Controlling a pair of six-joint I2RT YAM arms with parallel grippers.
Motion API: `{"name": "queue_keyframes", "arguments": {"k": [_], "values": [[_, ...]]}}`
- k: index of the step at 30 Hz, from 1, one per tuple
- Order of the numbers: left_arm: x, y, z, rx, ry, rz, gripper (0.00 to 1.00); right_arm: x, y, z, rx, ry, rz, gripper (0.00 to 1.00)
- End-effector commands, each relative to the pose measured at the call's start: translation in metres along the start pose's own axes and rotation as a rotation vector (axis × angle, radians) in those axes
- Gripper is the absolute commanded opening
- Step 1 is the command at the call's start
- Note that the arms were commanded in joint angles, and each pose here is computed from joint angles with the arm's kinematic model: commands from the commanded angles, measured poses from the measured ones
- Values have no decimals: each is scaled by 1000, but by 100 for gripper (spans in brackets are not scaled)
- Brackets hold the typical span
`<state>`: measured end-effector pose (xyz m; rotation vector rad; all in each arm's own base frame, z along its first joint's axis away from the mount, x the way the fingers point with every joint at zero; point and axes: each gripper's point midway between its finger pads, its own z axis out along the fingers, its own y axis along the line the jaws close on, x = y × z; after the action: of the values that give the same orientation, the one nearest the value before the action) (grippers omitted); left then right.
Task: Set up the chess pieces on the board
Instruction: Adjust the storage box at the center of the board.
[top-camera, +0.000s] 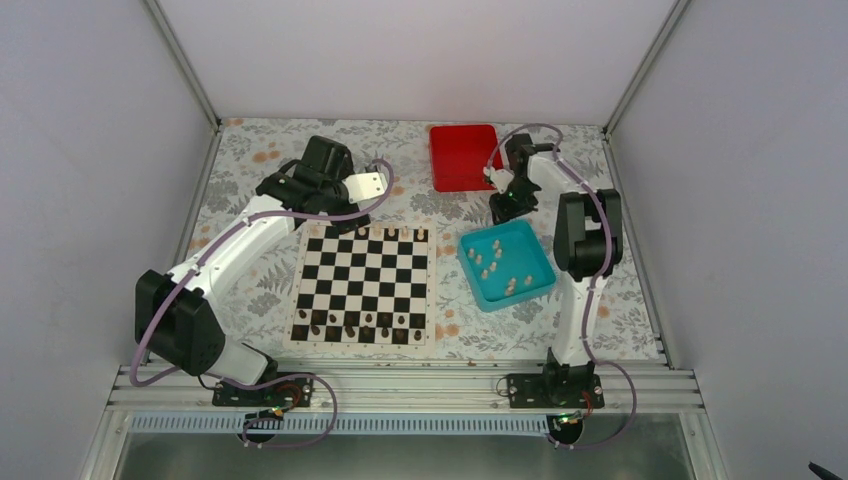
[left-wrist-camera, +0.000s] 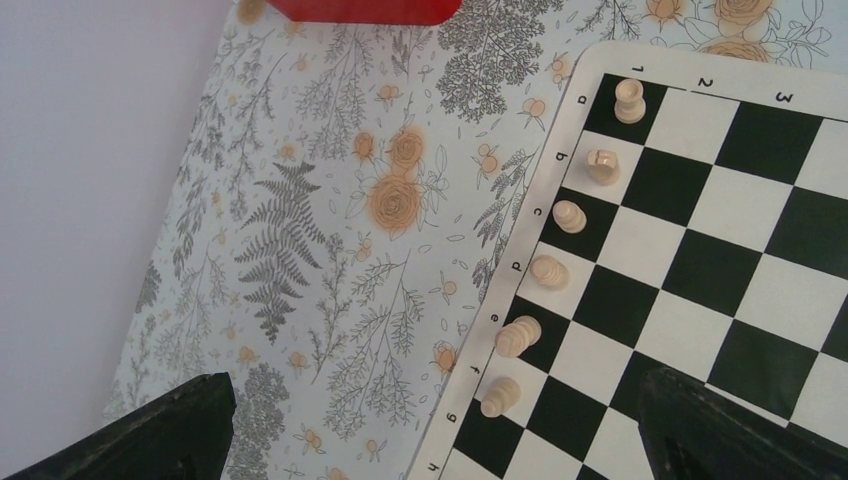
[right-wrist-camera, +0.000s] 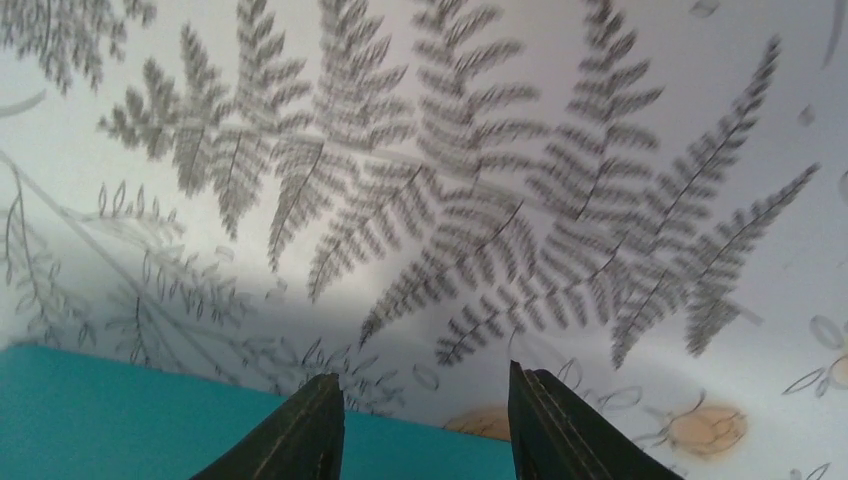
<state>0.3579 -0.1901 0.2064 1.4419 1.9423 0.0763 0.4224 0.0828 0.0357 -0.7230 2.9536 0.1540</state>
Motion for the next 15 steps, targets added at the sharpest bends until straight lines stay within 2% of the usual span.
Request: {"name": "queue_keyframes", "arguments": {"k": [1,9,15], "values": [[-6,-2,-4,2,-32,-9,100,14,22,-18,-38,2,-72,43],[-13,-6,-2,25,-43,-9,100,29,62,-21,-97,24,-204,43],[-40,-23,3,66,-57,49,100,35,76,-25,-126,17,-231,43]]}}
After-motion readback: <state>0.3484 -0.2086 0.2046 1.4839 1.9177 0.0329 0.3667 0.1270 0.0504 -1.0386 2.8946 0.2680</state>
